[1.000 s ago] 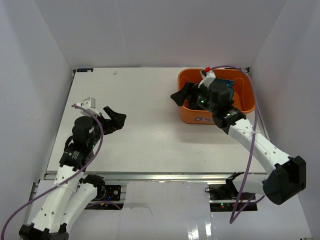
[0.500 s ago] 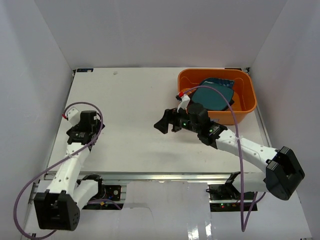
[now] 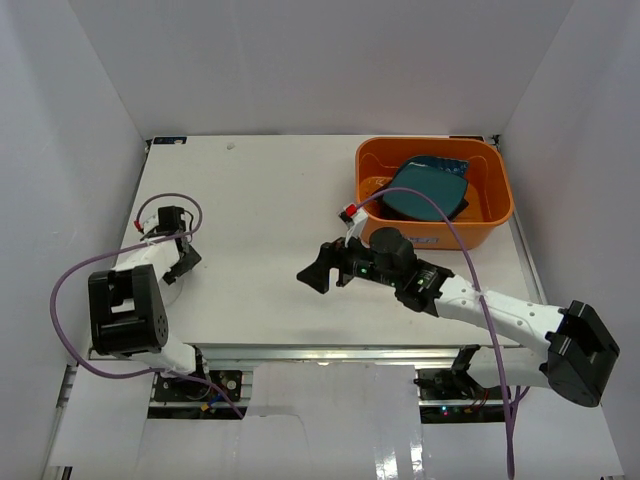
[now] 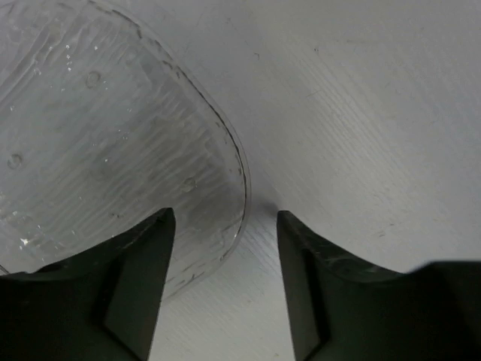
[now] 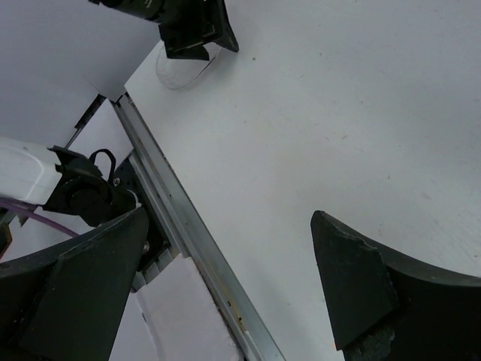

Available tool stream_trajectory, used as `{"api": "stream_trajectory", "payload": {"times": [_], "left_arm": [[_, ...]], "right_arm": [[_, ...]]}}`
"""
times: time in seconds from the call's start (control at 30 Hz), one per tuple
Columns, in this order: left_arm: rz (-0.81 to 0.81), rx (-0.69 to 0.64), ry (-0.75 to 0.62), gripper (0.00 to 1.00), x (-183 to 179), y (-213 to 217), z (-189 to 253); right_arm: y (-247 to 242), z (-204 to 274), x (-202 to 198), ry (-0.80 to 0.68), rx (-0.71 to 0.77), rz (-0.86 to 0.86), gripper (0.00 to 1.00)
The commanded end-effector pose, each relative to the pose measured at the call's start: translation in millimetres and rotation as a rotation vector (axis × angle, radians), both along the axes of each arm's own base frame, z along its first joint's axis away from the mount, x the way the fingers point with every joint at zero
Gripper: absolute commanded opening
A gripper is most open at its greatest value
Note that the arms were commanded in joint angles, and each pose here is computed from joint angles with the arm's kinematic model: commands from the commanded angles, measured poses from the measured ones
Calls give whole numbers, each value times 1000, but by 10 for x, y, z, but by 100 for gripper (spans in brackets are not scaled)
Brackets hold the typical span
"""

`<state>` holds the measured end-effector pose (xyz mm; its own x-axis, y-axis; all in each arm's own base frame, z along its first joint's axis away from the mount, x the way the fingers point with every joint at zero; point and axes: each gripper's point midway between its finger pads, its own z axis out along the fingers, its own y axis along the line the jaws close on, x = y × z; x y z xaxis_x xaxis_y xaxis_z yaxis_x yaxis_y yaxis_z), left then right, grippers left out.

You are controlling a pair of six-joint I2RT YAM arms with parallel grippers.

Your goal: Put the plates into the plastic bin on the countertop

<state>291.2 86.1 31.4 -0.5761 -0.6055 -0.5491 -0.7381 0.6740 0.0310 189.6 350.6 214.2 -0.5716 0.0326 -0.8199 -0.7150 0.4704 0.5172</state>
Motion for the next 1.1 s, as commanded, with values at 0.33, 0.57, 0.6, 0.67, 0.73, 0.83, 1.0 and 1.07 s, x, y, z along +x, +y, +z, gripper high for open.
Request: {"api": "stream_trajectory", "payload": {"times": [0.33, 0.57, 0.6, 0.67, 0.73, 0.83, 1.0, 1.07], "left_arm": [[-133, -79, -97, 0, 310, -195, 205], [-623, -179, -334, 0, 416, -1575, 887], [-677, -199, -361, 0, 384, -1706, 957], [-823, -254, -422, 0, 247, -2045, 1140], [-922, -289, -447, 0, 146, -2237, 1237], [-1102, -312, -484, 0, -39, -2567, 1411], [-1296, -254, -597, 0, -189, -3018, 1926], [-1342, -265, -657, 0, -180, -3189, 2161]], "right_arm": [[173, 143, -21, -89, 0, 15, 97], [-58, 539, 299, -167, -14, 29, 90], [-140, 598, 377, -162, -1, 20, 91], [-395, 723, 640, -158, 4, -45, 93], [-633, 763, 886, -155, -4, -124, 93], [-790, 802, 1049, -130, 1, -148, 94], [-850, 710, 1211, -70, -38, -161, 94], [-881, 763, 1248, -83, -36, -192, 94]]}}
